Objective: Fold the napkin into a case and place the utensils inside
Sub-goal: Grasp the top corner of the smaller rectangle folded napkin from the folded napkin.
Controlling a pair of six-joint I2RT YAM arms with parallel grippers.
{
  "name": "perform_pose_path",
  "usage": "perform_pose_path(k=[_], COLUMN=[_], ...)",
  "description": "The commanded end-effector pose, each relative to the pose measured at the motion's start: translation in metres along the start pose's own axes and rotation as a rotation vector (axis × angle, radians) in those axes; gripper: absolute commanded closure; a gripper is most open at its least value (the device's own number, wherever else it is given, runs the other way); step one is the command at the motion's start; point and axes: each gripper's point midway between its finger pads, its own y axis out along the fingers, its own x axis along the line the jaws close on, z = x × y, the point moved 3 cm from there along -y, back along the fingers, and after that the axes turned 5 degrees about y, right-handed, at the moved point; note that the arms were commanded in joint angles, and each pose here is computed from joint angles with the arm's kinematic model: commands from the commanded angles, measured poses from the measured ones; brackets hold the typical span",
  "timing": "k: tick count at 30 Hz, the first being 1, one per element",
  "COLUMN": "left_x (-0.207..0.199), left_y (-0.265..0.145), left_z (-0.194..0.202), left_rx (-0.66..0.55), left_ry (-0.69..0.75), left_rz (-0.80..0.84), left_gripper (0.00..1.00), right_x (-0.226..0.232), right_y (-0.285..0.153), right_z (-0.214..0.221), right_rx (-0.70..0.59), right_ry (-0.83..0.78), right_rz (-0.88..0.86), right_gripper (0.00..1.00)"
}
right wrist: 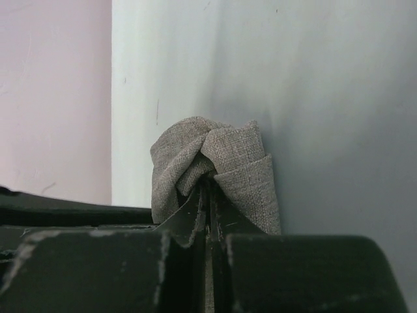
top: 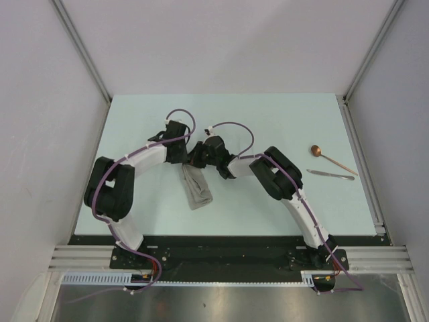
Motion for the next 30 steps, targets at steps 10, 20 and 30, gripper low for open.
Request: perform_pose_path(k=[10, 20, 30], left_x=[0.026, 0.018, 0.021], left_y=[-0.03, 0.005, -0.003], left_z=[-0.042, -0.031, -0.034], left_rx=[-0.042, 0.086, 0.062], left_ry=[-0.115, -0.077, -0.062], left_rz=[0.085, 0.104, 0.096], left_gripper=[0.59, 0.7, 0.71], right_x=[-0.008, 0.003, 0.008], right_y=[0.001, -0.005, -0.022], right_z=[0.006, 0.016, 0.006], right_rx=[0.071, 0.123, 0.171], right_ry=[-0.008, -0.059, -0.027], right_rz=[-0.05, -0.063, -0.112], right_gripper=[0.94, 0.75, 0.55])
